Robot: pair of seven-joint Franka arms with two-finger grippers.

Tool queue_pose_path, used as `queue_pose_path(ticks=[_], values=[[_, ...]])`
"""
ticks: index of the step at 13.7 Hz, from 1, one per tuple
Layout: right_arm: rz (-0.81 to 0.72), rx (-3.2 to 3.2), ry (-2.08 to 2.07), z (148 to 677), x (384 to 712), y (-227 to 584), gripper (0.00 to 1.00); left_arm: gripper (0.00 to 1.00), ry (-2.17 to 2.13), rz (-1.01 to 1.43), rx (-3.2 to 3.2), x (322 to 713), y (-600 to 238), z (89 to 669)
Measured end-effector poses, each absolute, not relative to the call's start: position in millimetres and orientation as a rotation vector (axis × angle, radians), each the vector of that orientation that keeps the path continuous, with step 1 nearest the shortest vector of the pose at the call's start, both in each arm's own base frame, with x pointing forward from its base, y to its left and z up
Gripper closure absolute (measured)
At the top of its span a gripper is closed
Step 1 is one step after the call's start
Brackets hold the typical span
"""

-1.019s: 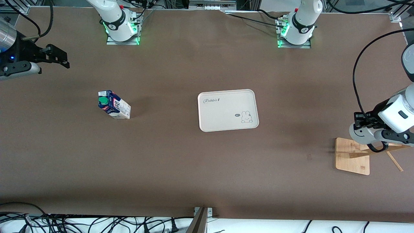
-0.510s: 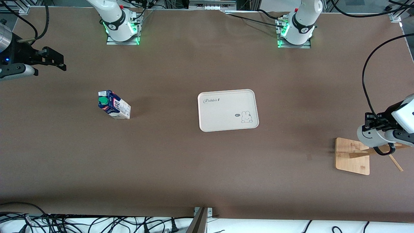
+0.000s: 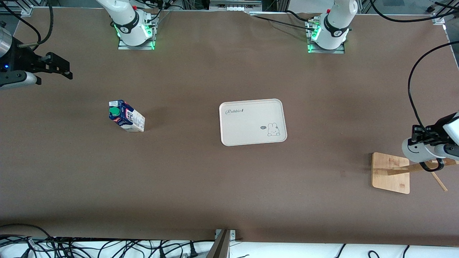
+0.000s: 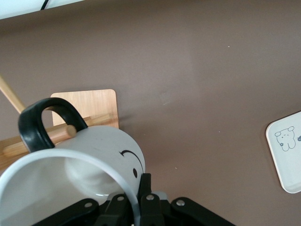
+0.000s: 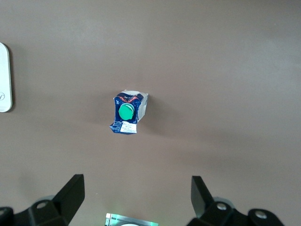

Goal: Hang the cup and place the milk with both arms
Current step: 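Carry the white mug with the left gripper over the wooden stand, then hang the mug handle on a stand peg and open the left gripper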

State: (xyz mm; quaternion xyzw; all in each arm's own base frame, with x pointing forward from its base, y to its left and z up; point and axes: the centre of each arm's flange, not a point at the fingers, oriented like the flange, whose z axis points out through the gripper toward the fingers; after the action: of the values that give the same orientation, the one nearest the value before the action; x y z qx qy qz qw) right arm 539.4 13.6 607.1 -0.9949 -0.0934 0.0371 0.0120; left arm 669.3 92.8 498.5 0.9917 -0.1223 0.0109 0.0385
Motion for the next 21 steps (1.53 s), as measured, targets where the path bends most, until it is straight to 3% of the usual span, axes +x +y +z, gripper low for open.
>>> queue_pose_path(ticks=[7,8,17,21], values=[[0.114,-3.102,-0.289,607.7,539.4,12.9,0.00,0.95,-0.346,0.024,3.043,666.9,108.8,494.0],[0.114,-3.102,-0.289,607.7,539.4,12.9,0.00,0.90,-0.339,0.023,3.044,666.5,112.2,493.0],[0.114,-3.109,-0.289,607.9,539.4,12.0,0.00,0.02,-0.261,0.011,3.054,670.9,78.8,494.0],[0.114,-3.110,-0.290,607.9,539.4,11.9,0.00,0.00,-0.238,-0.007,3.091,666.8,17.9,513.0]])
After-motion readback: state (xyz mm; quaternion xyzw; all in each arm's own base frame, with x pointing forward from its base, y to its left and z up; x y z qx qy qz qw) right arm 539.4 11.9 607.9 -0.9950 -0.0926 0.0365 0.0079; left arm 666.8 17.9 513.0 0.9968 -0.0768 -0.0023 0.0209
